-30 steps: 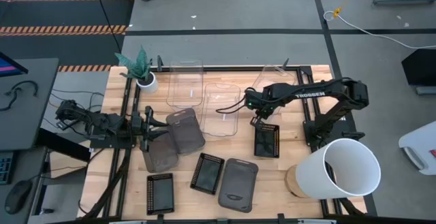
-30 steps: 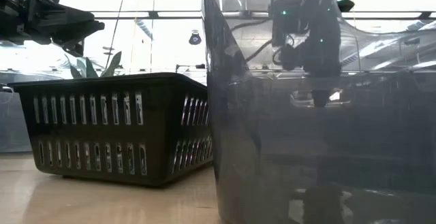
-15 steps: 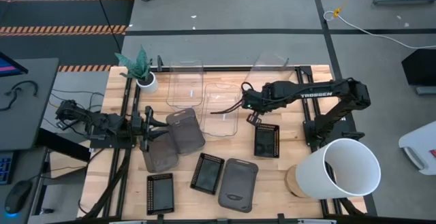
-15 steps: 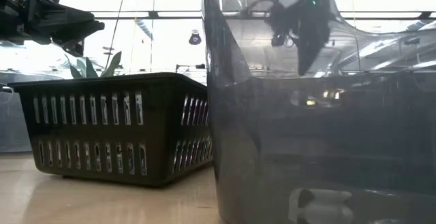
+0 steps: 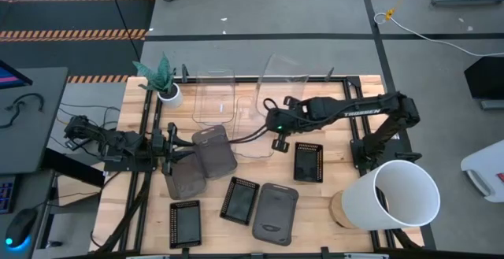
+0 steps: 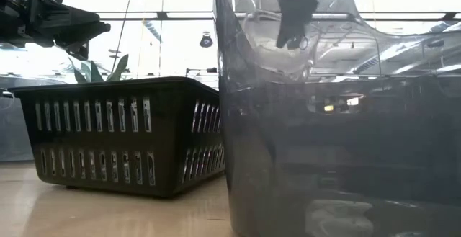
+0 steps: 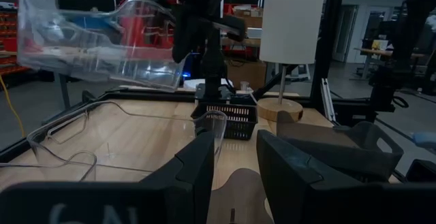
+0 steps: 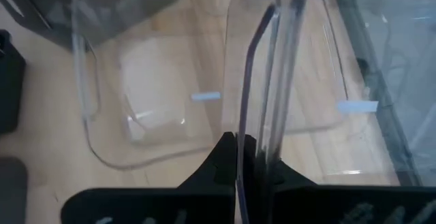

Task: Stack baskets by color
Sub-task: Stack the right transparent bin on the middle transparent bin

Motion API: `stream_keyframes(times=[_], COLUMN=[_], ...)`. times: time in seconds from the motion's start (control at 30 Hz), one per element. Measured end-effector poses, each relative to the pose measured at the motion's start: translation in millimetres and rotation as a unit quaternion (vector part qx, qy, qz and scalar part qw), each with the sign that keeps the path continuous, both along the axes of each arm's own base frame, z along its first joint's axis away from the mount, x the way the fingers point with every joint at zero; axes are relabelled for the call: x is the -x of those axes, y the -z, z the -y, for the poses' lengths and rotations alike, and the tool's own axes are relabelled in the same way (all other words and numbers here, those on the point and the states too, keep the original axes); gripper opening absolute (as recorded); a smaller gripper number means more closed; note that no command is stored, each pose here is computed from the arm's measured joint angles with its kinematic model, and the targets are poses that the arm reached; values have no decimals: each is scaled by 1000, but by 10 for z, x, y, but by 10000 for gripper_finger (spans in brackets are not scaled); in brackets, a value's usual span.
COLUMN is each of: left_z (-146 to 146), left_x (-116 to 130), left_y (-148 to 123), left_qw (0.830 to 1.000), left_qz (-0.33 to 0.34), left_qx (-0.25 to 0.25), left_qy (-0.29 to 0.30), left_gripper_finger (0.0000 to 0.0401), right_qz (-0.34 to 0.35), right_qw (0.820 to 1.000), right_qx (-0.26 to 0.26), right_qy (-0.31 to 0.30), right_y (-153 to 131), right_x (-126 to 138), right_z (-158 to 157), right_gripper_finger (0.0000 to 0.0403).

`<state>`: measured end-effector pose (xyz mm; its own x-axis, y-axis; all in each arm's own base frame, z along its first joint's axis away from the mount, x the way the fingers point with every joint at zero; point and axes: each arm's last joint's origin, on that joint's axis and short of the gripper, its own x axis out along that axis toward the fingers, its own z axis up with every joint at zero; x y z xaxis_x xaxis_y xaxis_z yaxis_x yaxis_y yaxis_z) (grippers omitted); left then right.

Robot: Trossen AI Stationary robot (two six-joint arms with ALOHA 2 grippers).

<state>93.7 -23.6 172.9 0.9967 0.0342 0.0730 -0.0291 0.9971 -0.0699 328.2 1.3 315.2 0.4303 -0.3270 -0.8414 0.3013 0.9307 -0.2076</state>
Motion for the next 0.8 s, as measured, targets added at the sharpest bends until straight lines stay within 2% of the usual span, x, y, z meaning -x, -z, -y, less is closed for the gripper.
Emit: stream_keyframes(times=[0.13,0.33,0.63,0.8], left_z=[0,0,0,0], left_x=[0,0,0,0], left_y=[-1,0,-1,-1], left_qw=[1000,1000,1000,1000], left_qz=[0,0,0,0], left_qx=[0,0,0,0], left_qy=[0,0,0,0], left_gripper_finger=[119,119,119,119], right_qz=[7,-16,-44,-58], right_qw=[1000,999,996,995], right_qx=[3,2,12,-20], right_qy=[-17,-29,-70,-83], right_y=[-31,138,373,450], right_x=[-207,-464,-611,-625], right_z=[-33,-112,-252,-326], right_gripper_finger=[4,4,6,6])
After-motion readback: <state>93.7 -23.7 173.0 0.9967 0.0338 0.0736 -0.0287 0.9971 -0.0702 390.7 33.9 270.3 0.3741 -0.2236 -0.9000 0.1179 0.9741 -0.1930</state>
